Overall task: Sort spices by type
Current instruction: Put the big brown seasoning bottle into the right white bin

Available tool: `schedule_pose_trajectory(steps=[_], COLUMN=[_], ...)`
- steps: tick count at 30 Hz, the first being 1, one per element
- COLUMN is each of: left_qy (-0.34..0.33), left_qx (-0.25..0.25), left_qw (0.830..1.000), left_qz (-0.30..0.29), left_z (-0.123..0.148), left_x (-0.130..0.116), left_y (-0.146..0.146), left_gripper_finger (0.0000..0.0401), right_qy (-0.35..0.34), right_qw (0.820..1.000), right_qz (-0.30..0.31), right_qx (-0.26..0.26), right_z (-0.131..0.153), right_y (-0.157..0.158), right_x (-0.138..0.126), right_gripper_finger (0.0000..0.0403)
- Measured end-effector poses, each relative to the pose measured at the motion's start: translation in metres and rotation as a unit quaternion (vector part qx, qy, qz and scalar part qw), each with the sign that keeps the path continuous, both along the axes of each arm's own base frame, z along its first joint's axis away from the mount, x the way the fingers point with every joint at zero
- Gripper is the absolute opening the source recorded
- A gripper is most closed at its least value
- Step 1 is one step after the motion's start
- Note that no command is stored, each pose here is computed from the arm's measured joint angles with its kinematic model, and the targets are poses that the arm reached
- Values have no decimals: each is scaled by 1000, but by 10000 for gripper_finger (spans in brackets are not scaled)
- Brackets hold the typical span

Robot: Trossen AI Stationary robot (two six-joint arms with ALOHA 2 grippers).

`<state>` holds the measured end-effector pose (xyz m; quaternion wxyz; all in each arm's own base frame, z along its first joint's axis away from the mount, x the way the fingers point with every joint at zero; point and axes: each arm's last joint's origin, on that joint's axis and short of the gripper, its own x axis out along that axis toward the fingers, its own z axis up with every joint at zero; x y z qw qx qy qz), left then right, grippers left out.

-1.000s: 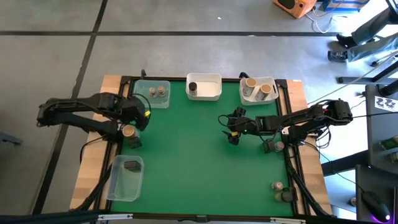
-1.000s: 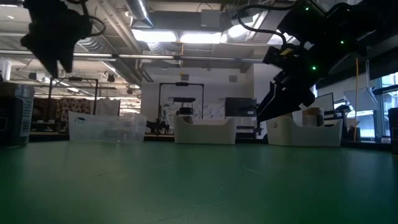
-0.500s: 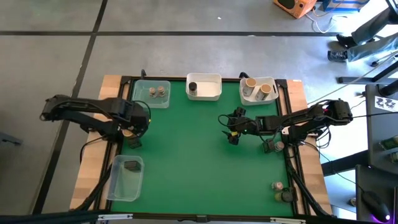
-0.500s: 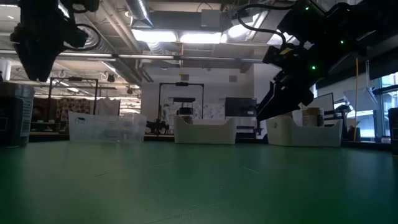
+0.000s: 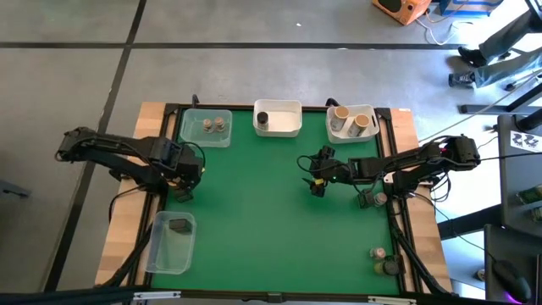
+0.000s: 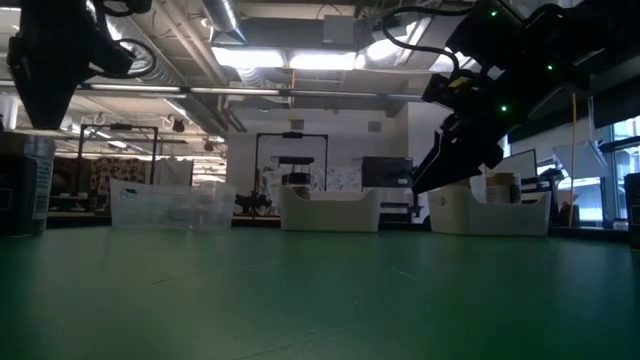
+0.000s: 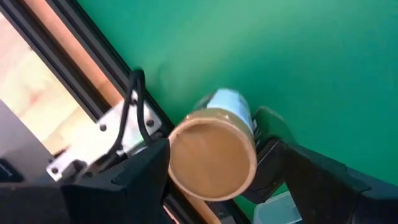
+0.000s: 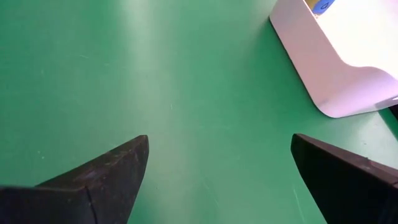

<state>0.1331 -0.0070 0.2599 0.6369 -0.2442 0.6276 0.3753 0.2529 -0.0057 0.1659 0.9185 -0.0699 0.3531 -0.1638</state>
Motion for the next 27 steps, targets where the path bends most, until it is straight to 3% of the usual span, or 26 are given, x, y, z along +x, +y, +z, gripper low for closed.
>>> schedule_pose_trajectory(steps=[4,8,19,27], left_qy=[15,20,16,-16], left_qx=[-24,-18,-14,-14], left_qw=[1000,1000,1000,1000], left_qz=[2,-1,-2,-1], left_z=[-15,-20,-21,-4], left_x=[-5,-9,-7,-2], left_y=[-3,-2,-2,-3], left_gripper_finger=[281,281,281,281], right_qy=[0,0,-1,0], right_qw=[1000,1000,1000,1000], right_qz=[0,-1,-1,1], right_qx=[1,1,1,-1], right_z=[0,0,0,0], right_y=[0,0,0,0], right_x=[0,0,0,0], right_gripper_finger=[390,390,390,390])
